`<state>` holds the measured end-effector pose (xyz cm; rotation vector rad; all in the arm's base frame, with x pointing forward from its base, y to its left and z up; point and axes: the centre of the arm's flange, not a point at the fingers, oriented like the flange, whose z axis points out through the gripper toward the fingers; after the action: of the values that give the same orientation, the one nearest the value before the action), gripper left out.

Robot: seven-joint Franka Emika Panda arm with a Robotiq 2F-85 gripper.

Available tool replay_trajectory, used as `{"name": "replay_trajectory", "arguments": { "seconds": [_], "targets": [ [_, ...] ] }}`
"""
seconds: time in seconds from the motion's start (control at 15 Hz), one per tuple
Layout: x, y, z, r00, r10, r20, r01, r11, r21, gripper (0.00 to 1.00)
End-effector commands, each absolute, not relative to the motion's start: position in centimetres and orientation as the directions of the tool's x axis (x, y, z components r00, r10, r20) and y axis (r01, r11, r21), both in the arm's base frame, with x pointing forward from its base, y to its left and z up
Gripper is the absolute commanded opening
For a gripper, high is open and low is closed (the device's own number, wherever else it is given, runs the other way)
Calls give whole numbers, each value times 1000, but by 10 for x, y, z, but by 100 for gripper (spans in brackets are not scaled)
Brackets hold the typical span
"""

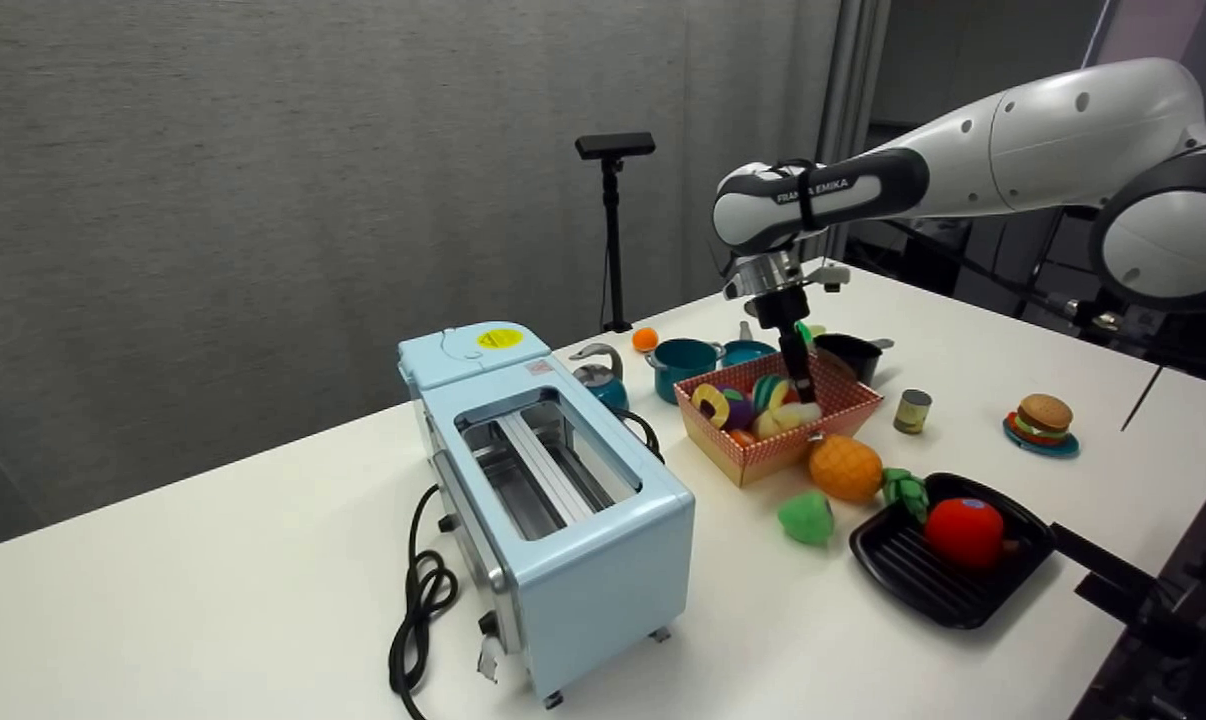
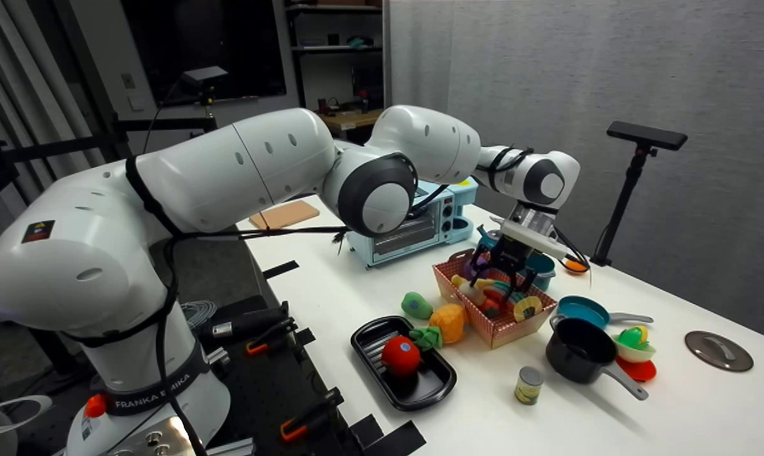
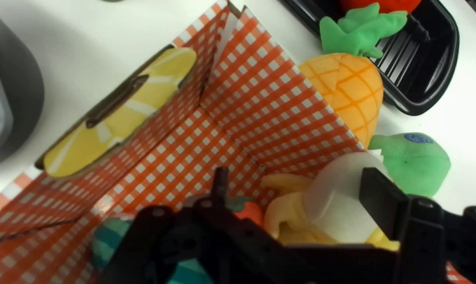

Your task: Move the banana plush toy from the box to the counter

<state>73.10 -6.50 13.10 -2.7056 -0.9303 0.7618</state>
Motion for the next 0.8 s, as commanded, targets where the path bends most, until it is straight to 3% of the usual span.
{"name": "replay_trajectory", "arguments": {
  "seconds": [0.0,0.73],
  "targets": [
    [753,-78,125,672,602,-431,524,-798,-297,94],
    [753,-84,122,671,600,-435,532,-799,-282,93]
  ]
}}
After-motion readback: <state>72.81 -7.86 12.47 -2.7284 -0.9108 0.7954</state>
